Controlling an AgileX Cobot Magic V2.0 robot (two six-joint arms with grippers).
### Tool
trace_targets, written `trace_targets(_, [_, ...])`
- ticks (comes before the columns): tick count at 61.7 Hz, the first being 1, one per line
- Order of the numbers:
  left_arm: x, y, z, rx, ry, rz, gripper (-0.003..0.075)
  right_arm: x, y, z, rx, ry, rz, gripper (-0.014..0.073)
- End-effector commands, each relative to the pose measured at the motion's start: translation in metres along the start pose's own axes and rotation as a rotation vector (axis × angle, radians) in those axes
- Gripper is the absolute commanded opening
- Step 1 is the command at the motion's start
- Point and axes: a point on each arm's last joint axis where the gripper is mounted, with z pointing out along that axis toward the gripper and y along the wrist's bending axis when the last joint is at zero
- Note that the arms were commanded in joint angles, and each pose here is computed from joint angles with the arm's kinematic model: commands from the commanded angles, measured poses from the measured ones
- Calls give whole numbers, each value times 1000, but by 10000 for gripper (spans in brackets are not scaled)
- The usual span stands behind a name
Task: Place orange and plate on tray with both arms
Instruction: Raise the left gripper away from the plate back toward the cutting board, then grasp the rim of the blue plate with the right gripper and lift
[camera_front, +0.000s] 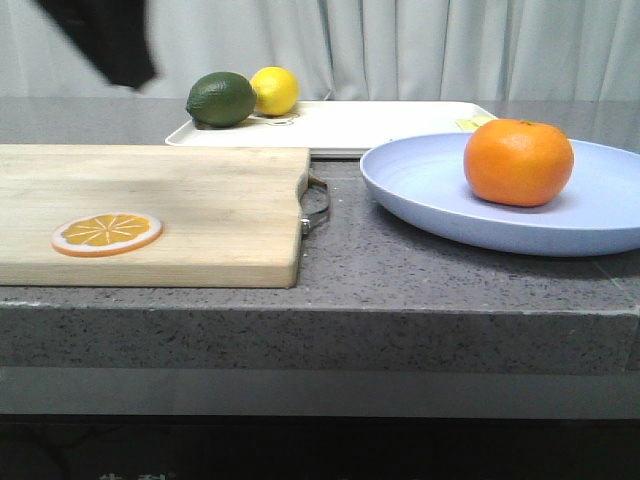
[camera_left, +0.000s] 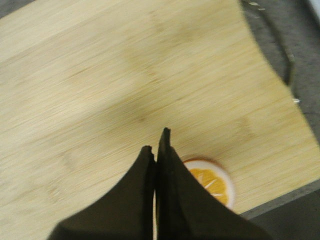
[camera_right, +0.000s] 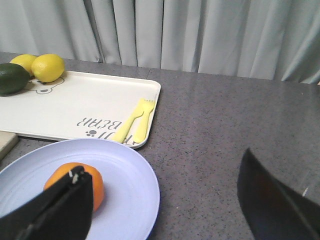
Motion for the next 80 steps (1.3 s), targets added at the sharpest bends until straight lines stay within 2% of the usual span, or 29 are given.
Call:
trace_targets(1, [18, 29, -29, -38, -134, -99, -18, -17, -1, -2, 8, -99, -2, 591])
trace_targets(10, [60, 68, -43, -118, -182, -246, -18, -17, -1, -2, 8, -98, -2, 591])
trace_targets(20, [107, 83, -56, -191, -292, -343, -18, -17, -1, -2, 8, -98, -2, 591])
trace_targets(32, [159, 67, -64, -204, -512, -369, -18, -17, -1, -1, 8, -94, -2, 591])
trace_targets(43, [211, 47, -67, -208, -737, -360, -18, -12, -1, 11, 7, -38, -1, 591])
trace_targets(56, [258, 30, -65, -227, -900, -338, -18, -3, -1, 34, 3, 58, 19, 591])
trace_targets(69, [283, 20, -72, -243, -1052, -316, -18, 17, 1, 76, -11, 240, 129, 590])
trace_targets(80, [284, 20, -74, -246, -1073, -313, -18, 21, 1, 118, -10, 361, 157, 590])
